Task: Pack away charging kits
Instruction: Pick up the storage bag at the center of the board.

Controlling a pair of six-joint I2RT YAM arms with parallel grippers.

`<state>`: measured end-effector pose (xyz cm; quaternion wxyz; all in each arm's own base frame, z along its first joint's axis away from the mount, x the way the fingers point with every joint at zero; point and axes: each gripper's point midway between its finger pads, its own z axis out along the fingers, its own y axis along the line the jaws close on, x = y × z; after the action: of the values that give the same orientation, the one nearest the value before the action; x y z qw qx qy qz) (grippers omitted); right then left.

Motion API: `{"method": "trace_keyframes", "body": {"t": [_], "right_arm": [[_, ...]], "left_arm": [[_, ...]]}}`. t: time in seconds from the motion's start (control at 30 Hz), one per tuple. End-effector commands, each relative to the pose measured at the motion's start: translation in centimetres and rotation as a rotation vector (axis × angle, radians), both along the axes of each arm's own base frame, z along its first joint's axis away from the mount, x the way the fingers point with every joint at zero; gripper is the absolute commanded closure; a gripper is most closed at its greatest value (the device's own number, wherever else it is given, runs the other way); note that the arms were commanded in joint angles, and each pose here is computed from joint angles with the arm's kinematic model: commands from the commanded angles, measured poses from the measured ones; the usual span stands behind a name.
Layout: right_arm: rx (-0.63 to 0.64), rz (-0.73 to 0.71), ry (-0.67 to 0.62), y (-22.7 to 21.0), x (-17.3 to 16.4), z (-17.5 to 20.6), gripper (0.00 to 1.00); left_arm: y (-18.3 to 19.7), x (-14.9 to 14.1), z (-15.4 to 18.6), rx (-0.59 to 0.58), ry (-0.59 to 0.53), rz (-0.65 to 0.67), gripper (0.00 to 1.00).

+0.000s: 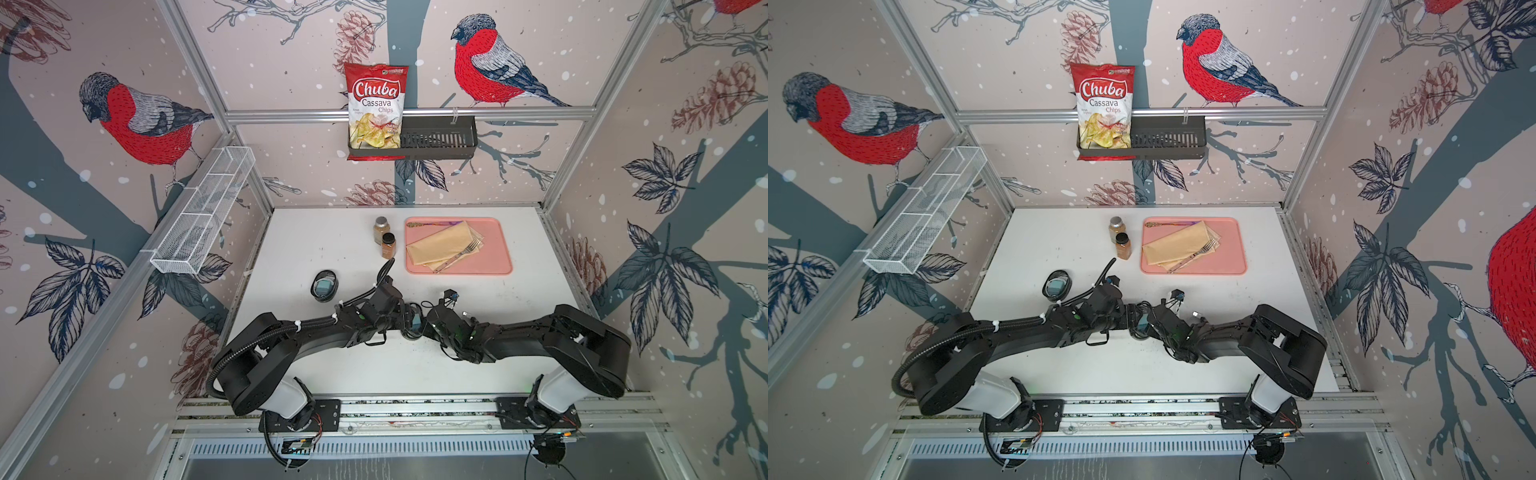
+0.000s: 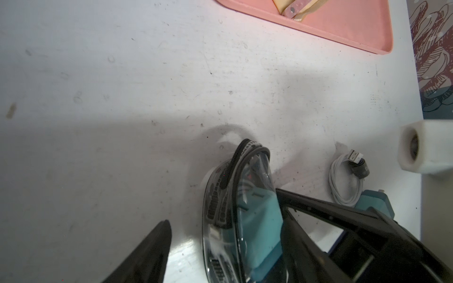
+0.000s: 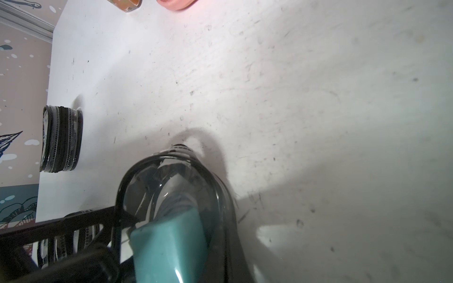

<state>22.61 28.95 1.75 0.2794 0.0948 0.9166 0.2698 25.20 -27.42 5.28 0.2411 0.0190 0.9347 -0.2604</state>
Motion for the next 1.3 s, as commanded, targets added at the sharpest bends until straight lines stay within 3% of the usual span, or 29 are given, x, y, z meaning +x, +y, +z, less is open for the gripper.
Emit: {"method": "trace_keyframes", "body": {"t": [0.0, 0.53, 0.73, 1.0, 1.27], "right_arm": [[-0.095, 0.023, 0.092, -1.8, -1.8, -2.5, 1.0], [-0.088, 0.031, 0.087, -1.8, -1.9, -2.5, 1.0], [-0.09, 0.029, 0.081, -1.9, -1.9, -2.4, 1.0], [-0.089, 0.023, 0.082, -2.1, -1.6, -2.4, 1.0], [-0.082, 0.035, 0.081, -1.7, -1.5, -2.3, 1.0]], "left_arm": [[-0.6, 0.4, 0.3, -0.035, -0.005, -0.005, 0.26], [-2.2, -0.2, -2.3, -0.138, 0.125, -0.023, 0.29], [-3.0, -0.5, -2.7, -0.181, 0.151, -0.047, 0.36], [-2.7, -1.2, -2.5, -0.216, 0.149, -0.068, 0.47], [-3.1, -2.1, -1.9, -0.272, 0.131, -0.124, 0.48]]}}
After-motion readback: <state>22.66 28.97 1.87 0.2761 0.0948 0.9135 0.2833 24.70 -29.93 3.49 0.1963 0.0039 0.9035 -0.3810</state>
